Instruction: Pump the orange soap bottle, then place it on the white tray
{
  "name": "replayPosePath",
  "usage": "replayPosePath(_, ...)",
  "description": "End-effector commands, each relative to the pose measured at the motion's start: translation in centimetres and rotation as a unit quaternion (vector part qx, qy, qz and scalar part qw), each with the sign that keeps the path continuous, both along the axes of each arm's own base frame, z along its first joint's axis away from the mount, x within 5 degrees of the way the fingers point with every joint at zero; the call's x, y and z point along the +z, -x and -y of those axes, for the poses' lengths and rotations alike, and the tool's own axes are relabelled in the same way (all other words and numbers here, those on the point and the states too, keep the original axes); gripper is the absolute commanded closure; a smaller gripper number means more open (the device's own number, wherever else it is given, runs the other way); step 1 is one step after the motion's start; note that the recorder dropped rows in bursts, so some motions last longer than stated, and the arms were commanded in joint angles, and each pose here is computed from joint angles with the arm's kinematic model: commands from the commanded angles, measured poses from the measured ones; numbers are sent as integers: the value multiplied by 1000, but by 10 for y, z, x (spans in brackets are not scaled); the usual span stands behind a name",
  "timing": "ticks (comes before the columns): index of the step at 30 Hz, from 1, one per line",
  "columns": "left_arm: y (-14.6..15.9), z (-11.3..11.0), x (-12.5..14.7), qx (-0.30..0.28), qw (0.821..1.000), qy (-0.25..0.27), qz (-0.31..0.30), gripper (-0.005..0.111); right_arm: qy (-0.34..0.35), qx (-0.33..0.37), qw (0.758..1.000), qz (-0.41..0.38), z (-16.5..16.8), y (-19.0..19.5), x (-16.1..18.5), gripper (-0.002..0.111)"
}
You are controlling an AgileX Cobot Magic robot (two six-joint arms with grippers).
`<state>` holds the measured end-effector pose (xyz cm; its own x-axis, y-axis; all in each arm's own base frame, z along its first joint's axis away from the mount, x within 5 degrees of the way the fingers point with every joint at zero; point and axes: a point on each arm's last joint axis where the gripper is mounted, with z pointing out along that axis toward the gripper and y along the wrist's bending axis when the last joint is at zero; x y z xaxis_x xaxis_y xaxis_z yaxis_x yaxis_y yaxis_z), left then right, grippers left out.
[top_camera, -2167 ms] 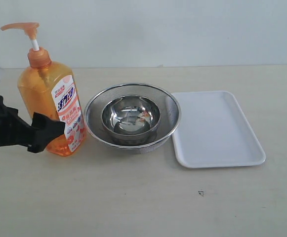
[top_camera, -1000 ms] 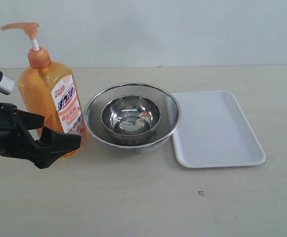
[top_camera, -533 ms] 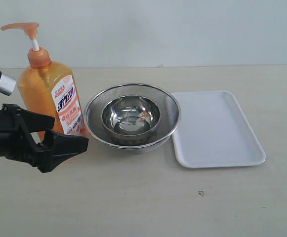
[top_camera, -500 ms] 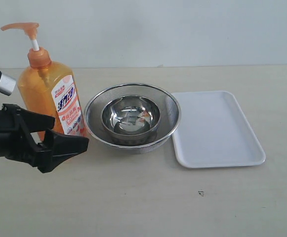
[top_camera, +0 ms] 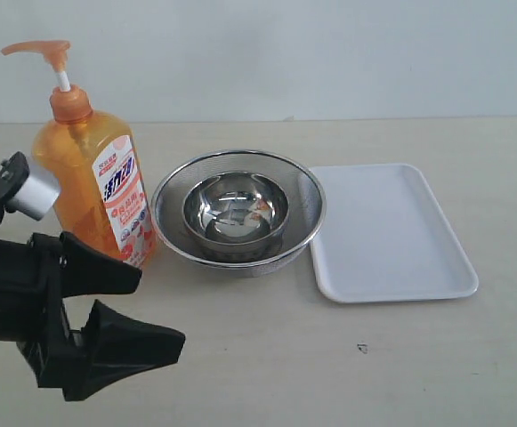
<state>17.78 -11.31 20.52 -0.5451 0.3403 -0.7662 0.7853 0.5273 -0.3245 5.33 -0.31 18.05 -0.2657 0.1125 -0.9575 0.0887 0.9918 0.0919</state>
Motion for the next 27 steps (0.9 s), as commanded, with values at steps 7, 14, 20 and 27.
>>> replayPosePath(7, 27, -12, 27, 193, 980, -52, 6, -3, 6, -1, 1000, 4, 0, 0, 1, 107)
replayPosePath(14, 36, -16, 14, 275, 958, 15, 75, -3, 6, 0, 1000, 4, 0, 0, 1, 107)
replayPosePath(20, 50, -26, -8, 277, 947, 74, 142, -3, 6, 0, 1000, 4, 0, 0, 1, 107)
replayPosePath(27, 63, -32, -21, 242, 948, 72, 193, -3, 6, 0, 1000, 4, 0, 0, 1, 107)
